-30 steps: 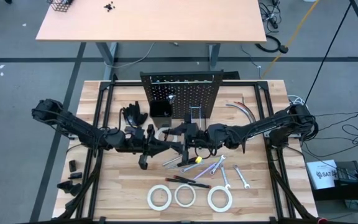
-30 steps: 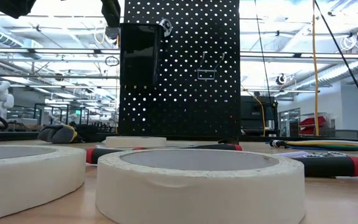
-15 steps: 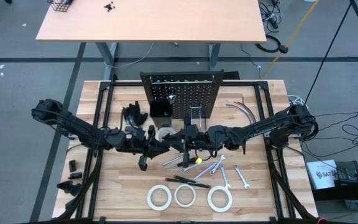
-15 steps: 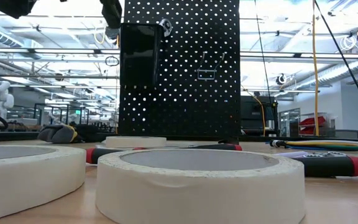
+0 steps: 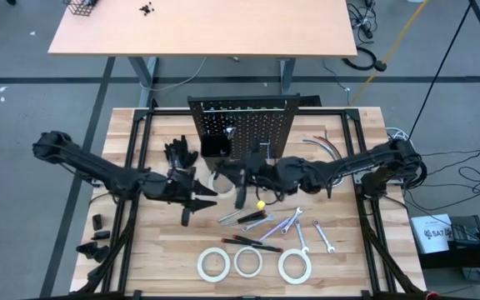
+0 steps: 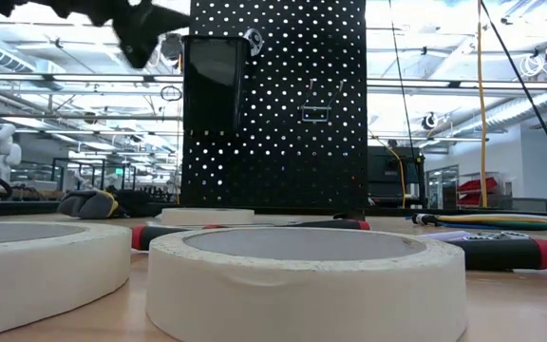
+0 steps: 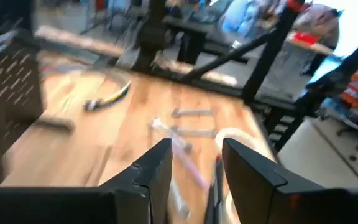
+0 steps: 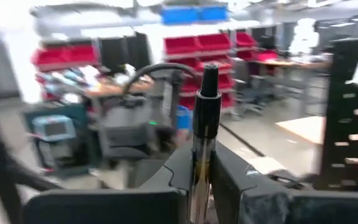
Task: Hang tools onto peg board
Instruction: Put the black pen into the black bin on the peg board, then put the purple pen into the black bin on the peg board
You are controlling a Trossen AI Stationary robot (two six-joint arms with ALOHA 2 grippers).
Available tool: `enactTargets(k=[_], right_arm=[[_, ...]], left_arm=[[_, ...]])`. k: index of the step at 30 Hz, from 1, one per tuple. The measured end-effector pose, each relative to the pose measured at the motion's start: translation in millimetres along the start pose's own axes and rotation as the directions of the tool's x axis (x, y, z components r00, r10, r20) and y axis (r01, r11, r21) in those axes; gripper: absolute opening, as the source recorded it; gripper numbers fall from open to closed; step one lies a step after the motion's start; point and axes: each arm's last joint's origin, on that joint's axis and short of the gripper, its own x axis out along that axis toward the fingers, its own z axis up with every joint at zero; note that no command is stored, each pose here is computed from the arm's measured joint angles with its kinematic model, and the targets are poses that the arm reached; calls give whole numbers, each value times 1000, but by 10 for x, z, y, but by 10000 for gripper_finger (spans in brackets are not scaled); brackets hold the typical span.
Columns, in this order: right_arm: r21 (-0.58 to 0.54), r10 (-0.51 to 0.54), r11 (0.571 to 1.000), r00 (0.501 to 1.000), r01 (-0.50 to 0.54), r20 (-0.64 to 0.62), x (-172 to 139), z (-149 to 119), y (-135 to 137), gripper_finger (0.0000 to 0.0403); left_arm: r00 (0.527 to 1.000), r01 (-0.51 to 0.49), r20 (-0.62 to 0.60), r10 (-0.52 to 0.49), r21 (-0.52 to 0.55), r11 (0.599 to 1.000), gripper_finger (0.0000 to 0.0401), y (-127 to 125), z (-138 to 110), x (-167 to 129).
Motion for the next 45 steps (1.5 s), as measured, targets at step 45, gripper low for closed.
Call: enactTargets(k=[45], right_arm=[[-155,-384,919,912,362,-145,328,-358,-385,155]], left_arm=[[992,-71,-98,77,65,995,146,79,-23,-255]])
